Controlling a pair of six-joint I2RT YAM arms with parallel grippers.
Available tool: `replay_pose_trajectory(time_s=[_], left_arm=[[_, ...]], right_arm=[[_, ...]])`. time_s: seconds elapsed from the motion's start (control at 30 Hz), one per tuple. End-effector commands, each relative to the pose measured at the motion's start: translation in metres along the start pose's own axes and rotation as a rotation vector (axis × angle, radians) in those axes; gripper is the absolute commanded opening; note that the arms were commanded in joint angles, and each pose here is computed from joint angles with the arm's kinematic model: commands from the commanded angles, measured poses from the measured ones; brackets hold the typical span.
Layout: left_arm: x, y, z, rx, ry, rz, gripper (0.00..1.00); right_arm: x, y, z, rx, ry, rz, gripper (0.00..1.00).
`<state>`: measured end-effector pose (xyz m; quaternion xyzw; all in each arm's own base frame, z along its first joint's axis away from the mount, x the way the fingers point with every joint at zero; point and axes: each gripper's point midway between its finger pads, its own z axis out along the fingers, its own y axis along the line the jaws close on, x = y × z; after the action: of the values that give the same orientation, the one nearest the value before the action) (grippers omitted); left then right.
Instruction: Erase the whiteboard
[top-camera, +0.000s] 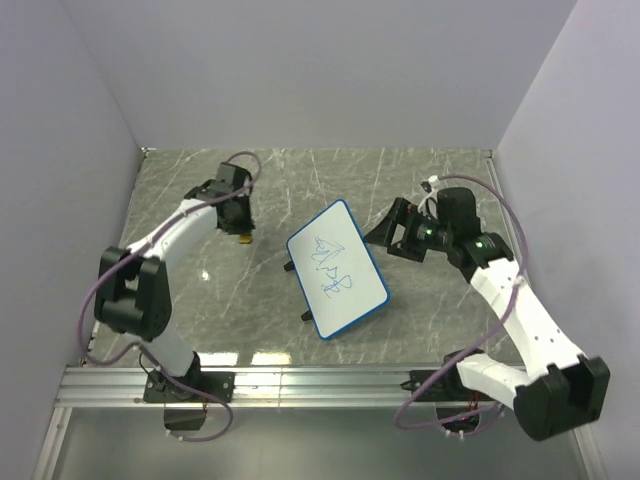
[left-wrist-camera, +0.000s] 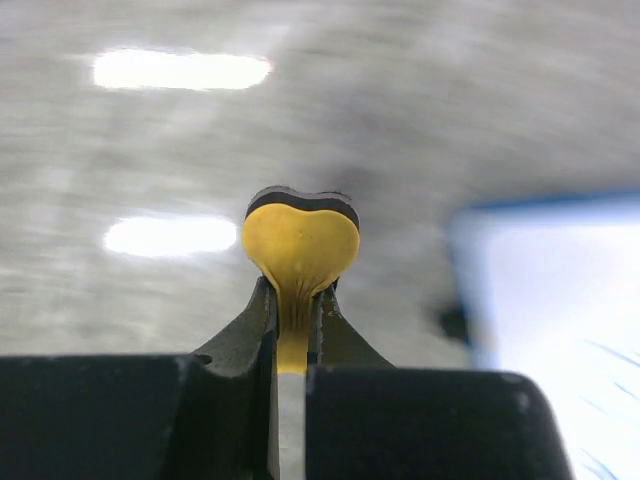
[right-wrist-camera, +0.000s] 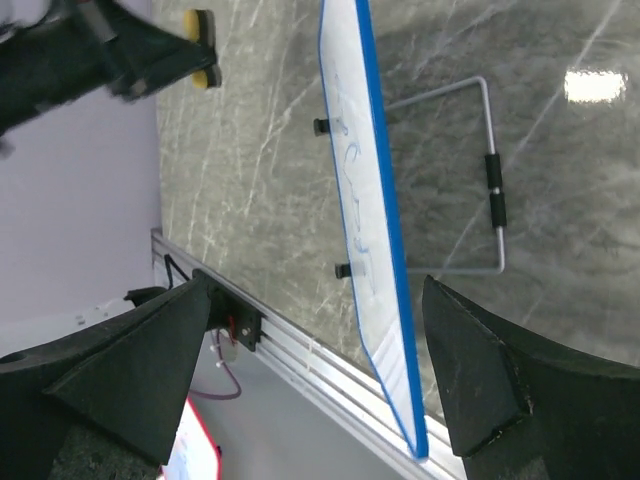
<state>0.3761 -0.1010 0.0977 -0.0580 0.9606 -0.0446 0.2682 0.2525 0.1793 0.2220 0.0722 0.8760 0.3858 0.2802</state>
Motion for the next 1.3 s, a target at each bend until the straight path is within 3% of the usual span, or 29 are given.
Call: replay_pose_trajectory(time_s=[0.0, 0.17, 0.43, 0.53, 0.73, 0.77, 1.13, 1.27], left_arm=[[0.021, -0.068, -0.051, 0.16, -0.023, 0.025, 0.0], [0.075, -0.141, -0.097, 0.401, -0.004, -0.025, 0.0], [0.146, -0.21, -0.137, 0.555, 0.063, 0.047, 0.0], [0.158, -0.233, -0.141, 0.609, 0.071, 0.078, 0.0], [0.167, -0.277, -0.149, 0.706, 0.093, 0.157, 0.0], [0.171, -0.281, -0.144, 0.703, 0.103, 0.164, 0.0], [0.175, -0.293, -0.111, 0.671, 0.097, 0.167, 0.0], [0.178, -0.268, -0.082, 0.615, 0.121, 0.104, 0.0]], right_arm=[[-0.014, 0.02, 0.011, -0.09, 0.014, -0.073, 0.93], [-0.006, -0.006, 0.038, -0.028, 0.082, -0.065, 0.92], [0.025, -0.027, 0.063, -0.015, 0.189, -0.062, 0.82], [0.037, -0.035, 0.068, 0.007, 0.218, -0.059, 0.75], [0.057, -0.048, 0.072, 0.043, 0.267, -0.06, 0.41], [0.058, -0.05, 0.072, 0.052, 0.27, -0.061, 0.32], [0.067, -0.059, 0.065, 0.103, 0.315, -0.069, 0.01], [0.068, -0.058, 0.066, 0.104, 0.329, -0.071, 0.0]])
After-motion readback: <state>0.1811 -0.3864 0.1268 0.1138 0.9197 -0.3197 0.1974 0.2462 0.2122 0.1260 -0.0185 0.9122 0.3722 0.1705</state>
